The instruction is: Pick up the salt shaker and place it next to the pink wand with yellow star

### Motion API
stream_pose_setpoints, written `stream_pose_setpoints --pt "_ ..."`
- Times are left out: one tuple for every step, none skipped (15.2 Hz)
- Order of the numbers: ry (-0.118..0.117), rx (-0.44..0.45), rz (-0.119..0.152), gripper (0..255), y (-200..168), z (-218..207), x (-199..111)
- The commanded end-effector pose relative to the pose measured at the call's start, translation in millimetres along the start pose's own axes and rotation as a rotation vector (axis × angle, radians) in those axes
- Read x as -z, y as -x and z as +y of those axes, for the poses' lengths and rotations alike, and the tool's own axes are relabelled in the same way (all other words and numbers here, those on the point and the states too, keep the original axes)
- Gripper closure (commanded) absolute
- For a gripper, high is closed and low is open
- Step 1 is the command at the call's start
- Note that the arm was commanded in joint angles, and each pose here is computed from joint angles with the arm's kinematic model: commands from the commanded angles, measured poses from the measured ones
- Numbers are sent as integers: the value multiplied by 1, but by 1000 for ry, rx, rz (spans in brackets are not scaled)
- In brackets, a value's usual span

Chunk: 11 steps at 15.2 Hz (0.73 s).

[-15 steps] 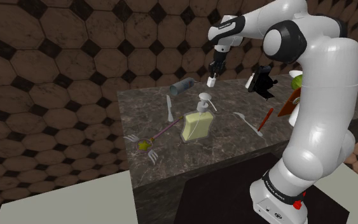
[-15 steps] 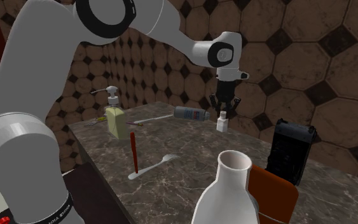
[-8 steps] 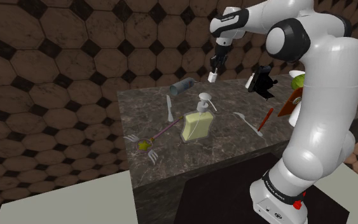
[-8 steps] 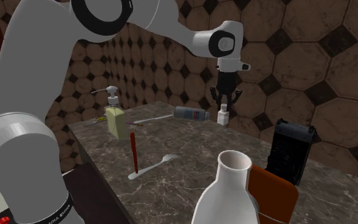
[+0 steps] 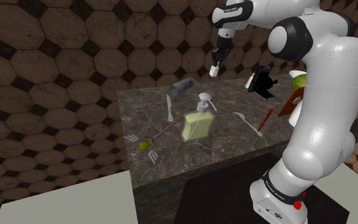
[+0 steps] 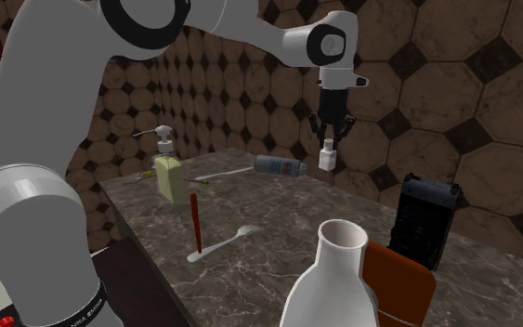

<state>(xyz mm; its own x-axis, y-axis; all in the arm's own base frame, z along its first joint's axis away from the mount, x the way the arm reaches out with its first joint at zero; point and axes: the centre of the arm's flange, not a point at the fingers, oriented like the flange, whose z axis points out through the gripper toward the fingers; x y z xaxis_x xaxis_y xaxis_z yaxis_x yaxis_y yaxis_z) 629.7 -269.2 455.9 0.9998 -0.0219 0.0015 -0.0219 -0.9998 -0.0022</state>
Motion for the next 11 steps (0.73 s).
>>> stream_pose_setpoints --pt "0 0 -1 255 0 -1 11" --pt "0 0 -1 255 0 -1 16" --pt "0 0 -1 255 0 -1 22" --pt "0 0 -1 255 0 -1 27" --pt "0 0 -1 255 0 -1 32" --pt "0 0 -1 255 0 -1 38" --pt "0 0 -1 255 0 -1 43" --pt "0 0 -1 255 0 -1 48" --pt "0 0 -1 255 0 -1 53" --pt "0 0 -1 255 0 -1 59" --pt "0 0 -1 255 0 -1 64"
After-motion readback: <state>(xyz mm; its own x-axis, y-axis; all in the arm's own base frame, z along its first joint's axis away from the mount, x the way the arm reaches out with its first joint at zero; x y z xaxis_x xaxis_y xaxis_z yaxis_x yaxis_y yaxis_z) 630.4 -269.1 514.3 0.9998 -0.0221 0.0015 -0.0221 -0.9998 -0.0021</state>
